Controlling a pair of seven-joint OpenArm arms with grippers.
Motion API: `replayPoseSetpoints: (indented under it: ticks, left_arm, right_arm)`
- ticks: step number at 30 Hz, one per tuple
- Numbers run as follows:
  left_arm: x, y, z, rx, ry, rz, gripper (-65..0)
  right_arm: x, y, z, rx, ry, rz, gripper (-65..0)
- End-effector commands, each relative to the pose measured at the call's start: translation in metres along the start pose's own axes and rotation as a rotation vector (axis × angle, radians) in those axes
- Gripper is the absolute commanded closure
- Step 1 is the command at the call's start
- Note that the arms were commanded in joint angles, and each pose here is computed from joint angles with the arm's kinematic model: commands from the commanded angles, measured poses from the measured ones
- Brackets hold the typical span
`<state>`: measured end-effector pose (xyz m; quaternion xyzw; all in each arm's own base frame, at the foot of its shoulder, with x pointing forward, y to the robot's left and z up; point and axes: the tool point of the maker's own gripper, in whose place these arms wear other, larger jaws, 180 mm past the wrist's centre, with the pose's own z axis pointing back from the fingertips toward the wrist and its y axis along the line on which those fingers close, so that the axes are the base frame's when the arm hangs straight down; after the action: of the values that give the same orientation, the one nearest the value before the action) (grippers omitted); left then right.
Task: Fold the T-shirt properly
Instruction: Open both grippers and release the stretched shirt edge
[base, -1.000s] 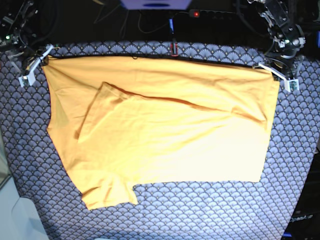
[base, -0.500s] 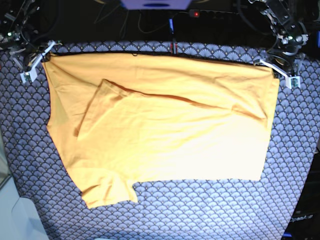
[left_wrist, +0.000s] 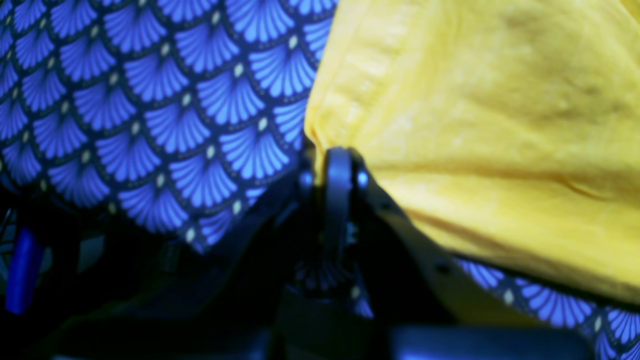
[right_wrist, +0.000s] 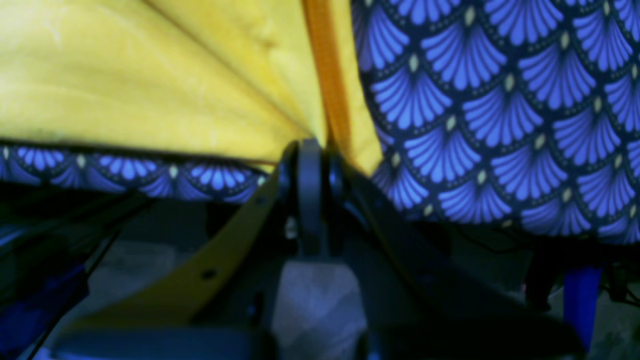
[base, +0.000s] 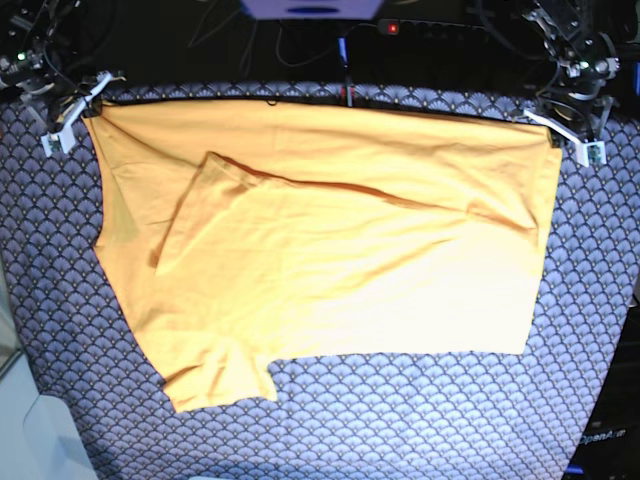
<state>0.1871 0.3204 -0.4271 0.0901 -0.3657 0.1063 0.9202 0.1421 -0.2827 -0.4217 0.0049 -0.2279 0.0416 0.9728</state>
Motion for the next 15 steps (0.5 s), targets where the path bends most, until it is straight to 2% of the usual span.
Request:
replayPoseSetpoints:
  ticks: [1, 9, 11, 14, 15]
  left_arm:
    - [0.0005, 0.0106, 0.0019, 0.034, 0.011, -0.011, 0.0]
    - [0.0015, 0.0088, 0.0011, 0.031, 0.010, -0.011, -0.5]
    - [0.0017, 0.0086, 0.0010, 0.031, 0.009, -0.009, -7.8]
    - [0.0034, 0.0094, 0.0017, 0.034, 0.004, -0.010, -22.0]
    - [0.0037, 0.0098, 0.0023, 0.035, 0.003, -0.011, -24.8]
  right_arm:
    - [0.0056, -0.0065, 0.0040, -0.020, -0.009, 0.012, 0.0]
    - [0.0037, -0.0070, 0.0035, -0.019, -0.003, 0.009, 0.0]
    - [0.0028, -0.0064, 0.0034, -0.018, 0.000, 0.010, -0.1]
    - [-0.0027, -0.0089, 0.0043, -0.024, 0.033, 0.007, -6.9]
    - [-0.0032, -0.0089, 0.0043, -0.024, 0.036, 0.007, -9.4]
